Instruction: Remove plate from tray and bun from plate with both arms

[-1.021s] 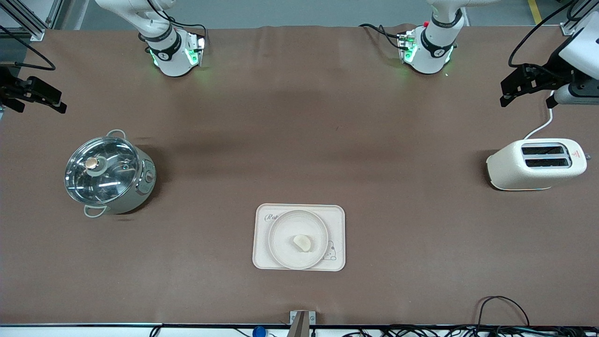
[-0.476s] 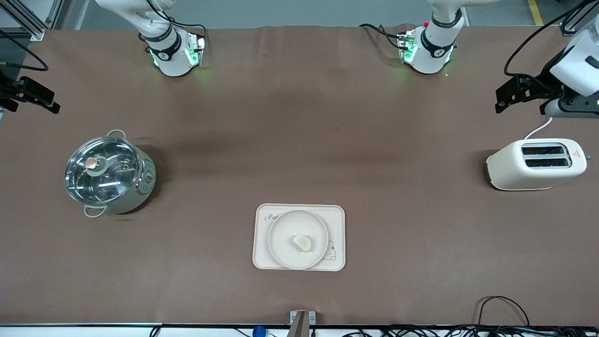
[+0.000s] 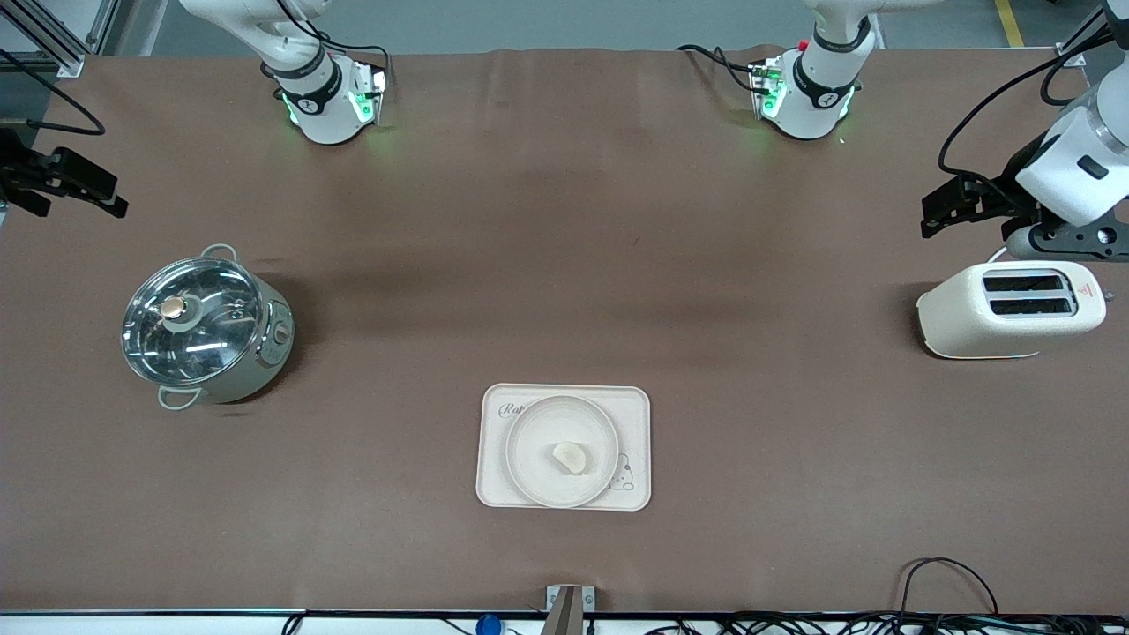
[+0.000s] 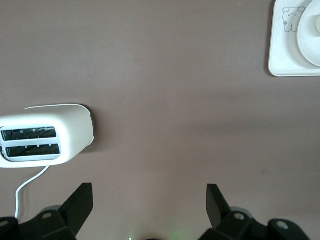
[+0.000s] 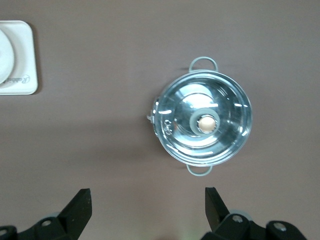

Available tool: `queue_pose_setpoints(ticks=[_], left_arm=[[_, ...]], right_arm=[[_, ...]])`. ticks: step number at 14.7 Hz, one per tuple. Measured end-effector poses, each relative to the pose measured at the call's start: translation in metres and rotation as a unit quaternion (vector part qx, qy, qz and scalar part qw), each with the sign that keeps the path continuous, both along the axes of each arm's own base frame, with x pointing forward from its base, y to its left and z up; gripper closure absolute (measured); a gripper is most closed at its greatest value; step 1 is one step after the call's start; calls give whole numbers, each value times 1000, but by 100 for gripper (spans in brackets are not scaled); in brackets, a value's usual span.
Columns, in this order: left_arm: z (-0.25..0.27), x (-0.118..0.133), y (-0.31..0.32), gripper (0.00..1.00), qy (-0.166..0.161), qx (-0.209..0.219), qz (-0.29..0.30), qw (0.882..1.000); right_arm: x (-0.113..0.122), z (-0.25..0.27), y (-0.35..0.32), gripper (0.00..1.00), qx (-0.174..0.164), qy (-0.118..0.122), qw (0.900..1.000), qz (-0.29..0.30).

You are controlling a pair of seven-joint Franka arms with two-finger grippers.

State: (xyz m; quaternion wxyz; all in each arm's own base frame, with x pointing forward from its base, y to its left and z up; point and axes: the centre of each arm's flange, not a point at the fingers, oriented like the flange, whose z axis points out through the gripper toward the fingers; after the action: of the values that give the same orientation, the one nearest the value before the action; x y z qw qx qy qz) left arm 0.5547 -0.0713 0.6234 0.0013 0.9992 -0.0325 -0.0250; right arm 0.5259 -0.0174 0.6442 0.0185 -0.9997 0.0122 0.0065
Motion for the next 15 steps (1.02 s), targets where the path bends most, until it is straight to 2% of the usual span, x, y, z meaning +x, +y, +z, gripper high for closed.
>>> queue_pose_setpoints(ticks=[5, 9, 15], left_arm=[[2, 4, -1, 0, -3, -1, -1, 1000], [2, 6, -1, 0, -4, -1, -1, 1000], [4, 6, 4, 0, -6, -1, 4, 1000]], right_arm=[[27, -27, 54, 0, 31, -19, 999, 0], [51, -61, 91, 0, 59, -14, 998, -17], [83, -124, 189, 0, 68, -34, 995, -64]])
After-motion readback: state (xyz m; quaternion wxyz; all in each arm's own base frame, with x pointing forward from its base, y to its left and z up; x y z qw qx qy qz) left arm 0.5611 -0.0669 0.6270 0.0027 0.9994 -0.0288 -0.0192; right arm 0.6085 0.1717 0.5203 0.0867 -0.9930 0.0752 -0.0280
